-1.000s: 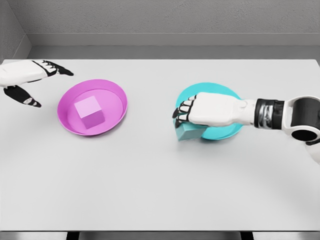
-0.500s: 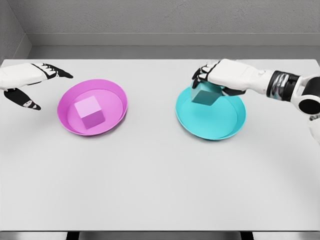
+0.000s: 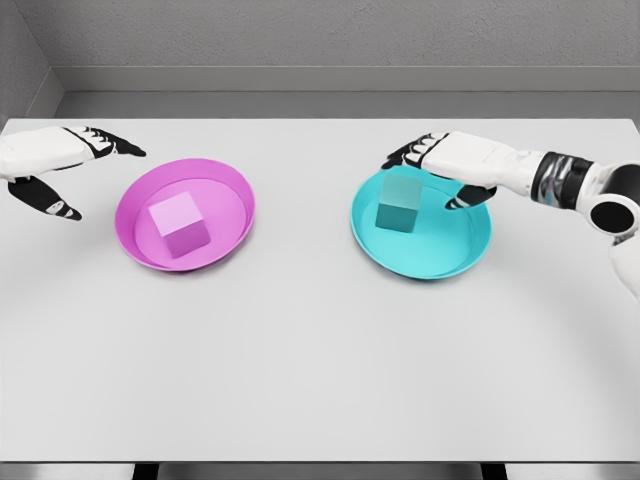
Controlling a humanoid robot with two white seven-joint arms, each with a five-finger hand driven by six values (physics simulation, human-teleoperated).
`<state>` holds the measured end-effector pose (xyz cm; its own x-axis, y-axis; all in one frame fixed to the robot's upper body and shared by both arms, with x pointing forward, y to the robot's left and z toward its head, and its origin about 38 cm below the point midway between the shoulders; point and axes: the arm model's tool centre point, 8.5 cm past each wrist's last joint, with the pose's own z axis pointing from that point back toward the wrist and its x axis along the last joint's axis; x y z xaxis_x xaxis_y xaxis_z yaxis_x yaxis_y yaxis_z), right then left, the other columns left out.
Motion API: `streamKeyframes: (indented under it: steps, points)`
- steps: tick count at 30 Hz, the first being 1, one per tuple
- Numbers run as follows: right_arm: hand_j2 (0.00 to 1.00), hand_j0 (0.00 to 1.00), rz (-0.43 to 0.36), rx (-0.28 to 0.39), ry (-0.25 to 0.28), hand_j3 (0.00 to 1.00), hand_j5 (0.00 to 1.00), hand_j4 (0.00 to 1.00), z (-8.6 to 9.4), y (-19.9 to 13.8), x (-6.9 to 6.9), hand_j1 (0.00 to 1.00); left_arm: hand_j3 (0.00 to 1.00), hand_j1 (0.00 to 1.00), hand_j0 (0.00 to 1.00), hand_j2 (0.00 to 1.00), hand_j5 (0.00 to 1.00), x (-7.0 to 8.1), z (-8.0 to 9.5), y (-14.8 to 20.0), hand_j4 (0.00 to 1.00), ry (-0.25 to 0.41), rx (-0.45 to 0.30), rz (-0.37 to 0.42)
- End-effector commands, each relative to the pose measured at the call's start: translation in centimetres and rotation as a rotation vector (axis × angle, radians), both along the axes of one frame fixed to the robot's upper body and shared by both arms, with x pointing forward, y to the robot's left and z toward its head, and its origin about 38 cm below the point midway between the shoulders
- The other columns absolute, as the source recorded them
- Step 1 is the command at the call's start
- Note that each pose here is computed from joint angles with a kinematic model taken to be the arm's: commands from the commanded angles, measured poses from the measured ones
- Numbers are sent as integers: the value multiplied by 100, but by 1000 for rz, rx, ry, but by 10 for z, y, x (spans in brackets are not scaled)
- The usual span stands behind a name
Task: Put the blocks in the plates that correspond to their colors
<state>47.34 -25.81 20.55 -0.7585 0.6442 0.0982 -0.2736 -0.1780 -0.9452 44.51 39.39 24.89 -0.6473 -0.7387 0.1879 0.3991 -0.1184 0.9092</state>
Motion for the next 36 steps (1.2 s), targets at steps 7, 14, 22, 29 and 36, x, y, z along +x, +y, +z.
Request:
streamKeyframes:
  steps: [7, 14, 22, 29, 36]
  points:
    - [100, 100, -4, 8, 1, 100, 100, 100, 1, -2, 0, 100, 100, 100, 100, 100, 100, 0, 0, 1, 100, 1, -7, 4]
    - [100, 100, -4, 7, 8, 100, 100, 100, -2, -2, -2, 100, 100, 100, 100, 100, 100, 0, 0, -1, 100, 1, -9, 0]
    - [100, 100, -10, -1, 11, 100, 100, 100, -3, -7, -3, 100, 100, 100, 100, 100, 100, -1, 3, -2, 100, -5, -10, -6]
    - [100, 100, -9, 2, 4, 100, 100, 100, 1, -7, -2, 100, 100, 100, 100, 100, 100, -3, -7, -6, 100, 17, -10, -15]
    - [100, 100, -20, -3, 6, 100, 100, 100, 1, -12, -1, 100, 100, 100, 100, 100, 100, -3, -7, -5, 100, 17, -9, -13]
